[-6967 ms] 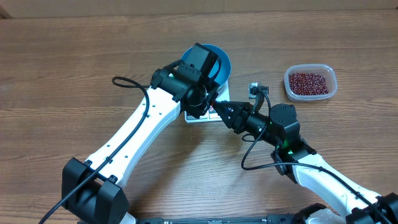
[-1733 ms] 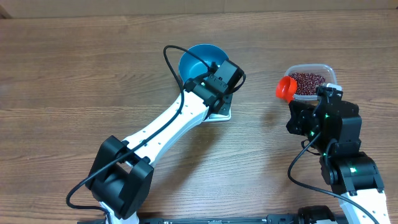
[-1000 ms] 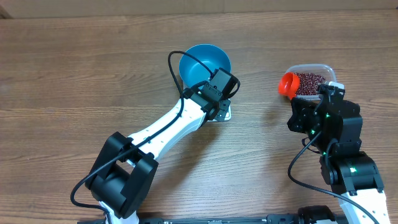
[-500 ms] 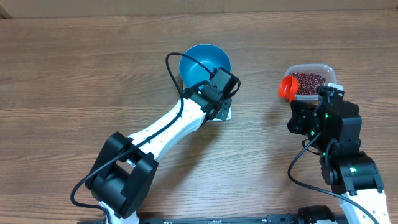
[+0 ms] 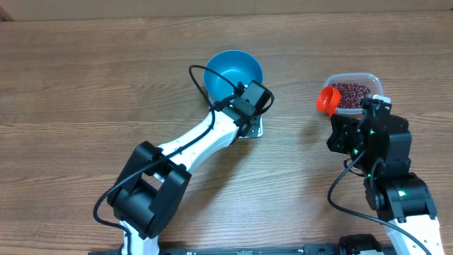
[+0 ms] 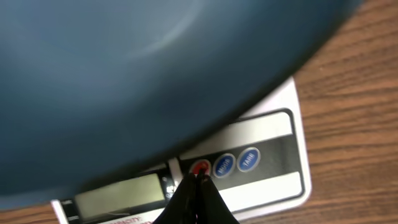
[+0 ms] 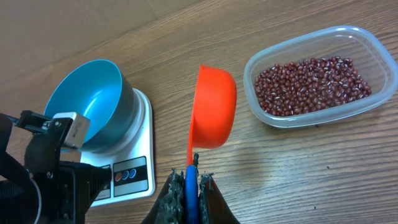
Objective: Scoop item into bowl and weigh 150g on scale
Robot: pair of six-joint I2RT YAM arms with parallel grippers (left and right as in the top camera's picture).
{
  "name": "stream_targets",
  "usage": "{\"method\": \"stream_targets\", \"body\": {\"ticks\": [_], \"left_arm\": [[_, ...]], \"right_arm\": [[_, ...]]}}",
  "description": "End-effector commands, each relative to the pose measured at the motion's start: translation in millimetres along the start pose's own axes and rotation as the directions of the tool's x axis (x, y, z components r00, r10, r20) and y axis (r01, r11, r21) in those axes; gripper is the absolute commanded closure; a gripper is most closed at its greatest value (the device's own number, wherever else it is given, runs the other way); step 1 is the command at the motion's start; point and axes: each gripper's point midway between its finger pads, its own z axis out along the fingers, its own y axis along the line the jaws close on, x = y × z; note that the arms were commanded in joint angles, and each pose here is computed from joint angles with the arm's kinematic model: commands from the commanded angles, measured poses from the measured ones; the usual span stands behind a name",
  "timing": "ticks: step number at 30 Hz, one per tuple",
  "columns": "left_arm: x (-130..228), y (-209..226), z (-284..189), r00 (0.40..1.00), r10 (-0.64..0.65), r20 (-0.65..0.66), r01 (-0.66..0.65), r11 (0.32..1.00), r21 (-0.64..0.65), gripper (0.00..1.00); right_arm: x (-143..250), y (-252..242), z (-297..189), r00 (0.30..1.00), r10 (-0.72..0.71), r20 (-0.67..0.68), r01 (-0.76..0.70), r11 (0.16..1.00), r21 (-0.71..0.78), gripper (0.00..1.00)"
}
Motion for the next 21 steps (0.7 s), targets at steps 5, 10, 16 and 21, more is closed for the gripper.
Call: {"method": "stream_targets", "body": {"ticks": [5,10,16,21], "left_arm": [[2.9,6.0,15.7,1.000,-0.020,-0.003,0.020,0.999,-0.038,0.96],[4.4,6.2,17.5,1.000,-0.019,-0.008,0.018,0.999,-0.040,0.96],[3.7,1.8,17.8,1.000,-0.021,-0.009,0.021,1.000,-0.016,0.96],[3.8,1.6,19.2,1.000,-0.021,-0.009,0.021,1.000,-0.016,0.96]], "right_arm": [[-11.9,1.8,-4.6,0.999,-0.006,0.033,0.006,1.000,0.001,0.96],[-12.5,2.0,-4.6,0.999,-0.007,0.036,0.007,1.000,0.001,0.96],[-13.8,2.5,-4.6,0.999,-0.007,0.041,0.007,1.000,-0.002,0.96],[-13.7,2.5,-4.6,0.999,-0.007,0.041,0.007,1.000,-0.001,0.96]]}}
